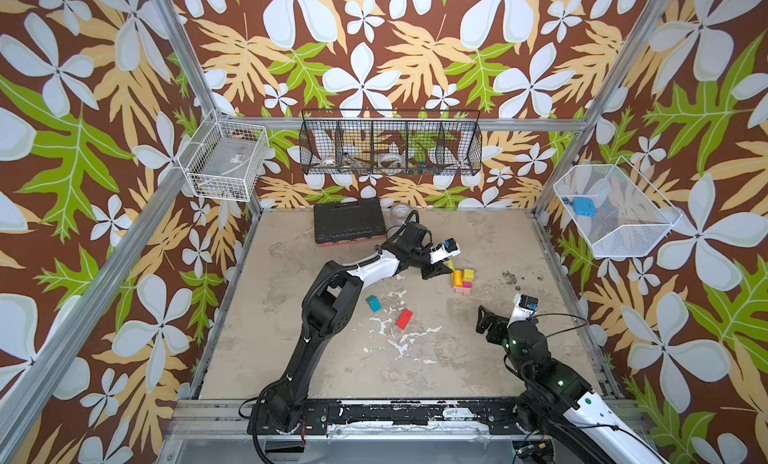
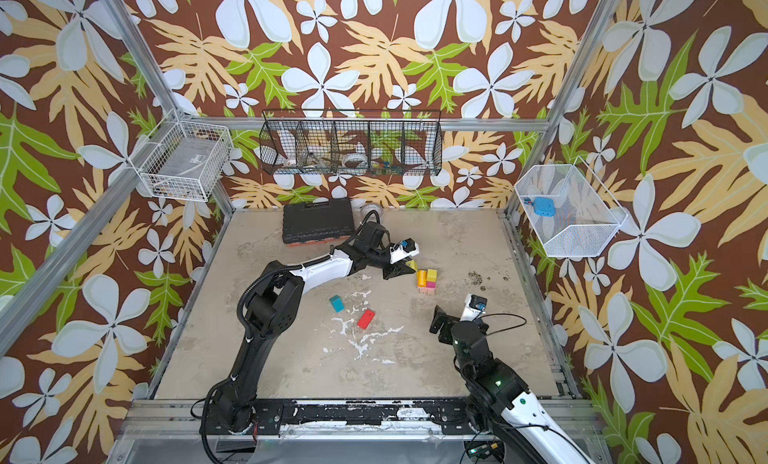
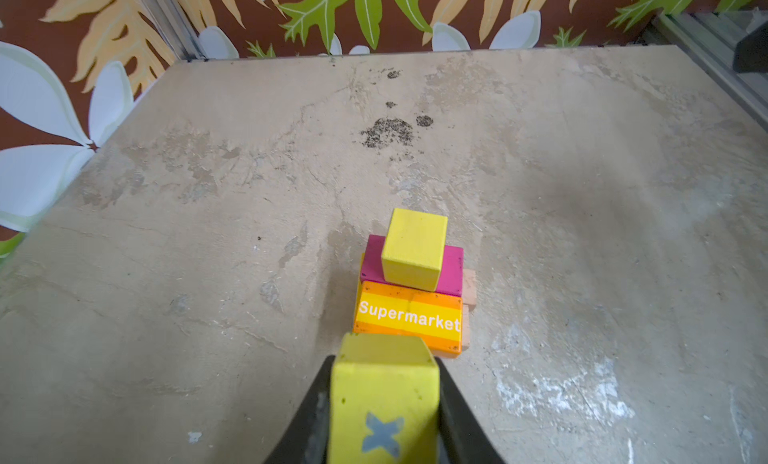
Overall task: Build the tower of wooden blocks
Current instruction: 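Lower the yellow X cube beside the yellow-green block atop the tower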
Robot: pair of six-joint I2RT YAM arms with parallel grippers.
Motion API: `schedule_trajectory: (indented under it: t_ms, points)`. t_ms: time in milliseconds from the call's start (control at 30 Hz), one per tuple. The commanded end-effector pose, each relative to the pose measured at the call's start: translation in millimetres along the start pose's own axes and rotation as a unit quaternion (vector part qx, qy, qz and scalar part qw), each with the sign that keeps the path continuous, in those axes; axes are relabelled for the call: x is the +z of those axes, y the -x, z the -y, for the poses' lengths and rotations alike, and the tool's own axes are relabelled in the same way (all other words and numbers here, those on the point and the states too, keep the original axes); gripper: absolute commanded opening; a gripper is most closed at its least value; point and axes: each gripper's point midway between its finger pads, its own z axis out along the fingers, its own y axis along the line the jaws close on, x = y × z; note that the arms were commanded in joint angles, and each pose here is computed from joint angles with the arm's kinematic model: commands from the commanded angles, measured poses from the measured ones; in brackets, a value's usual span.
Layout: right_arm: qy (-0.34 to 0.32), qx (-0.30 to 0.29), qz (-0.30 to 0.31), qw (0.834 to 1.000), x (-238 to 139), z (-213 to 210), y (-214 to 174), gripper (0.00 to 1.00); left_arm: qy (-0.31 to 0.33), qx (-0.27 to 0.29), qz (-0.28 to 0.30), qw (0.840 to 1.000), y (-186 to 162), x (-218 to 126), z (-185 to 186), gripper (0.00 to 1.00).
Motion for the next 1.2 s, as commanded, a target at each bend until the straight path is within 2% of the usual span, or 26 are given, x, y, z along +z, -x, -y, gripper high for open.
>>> schedule_trajectory:
  t_ms: [0,267,533,1167]
  points:
    - [0.016,-0.001,0.003,1.000,0,-7,3,1.00,-0.020,0.000,-0.021,1.000,-7,6,4,0.00]
    - [0.016,-0.002,0.002,1.000,0,-6,2,1.00,-0.039,0.007,-0.061,0.997,-7,21,-2,0.00]
    - [0.016,-0.002,0.003,1.000,0,-7,3,1.00,-0.046,0.037,-0.094,0.994,-11,30,7,0.00]
    - [0.021,-0.005,-0.001,1.000,1,-9,1,1.00,-0.047,0.062,-0.110,0.991,-10,39,15,0.00]
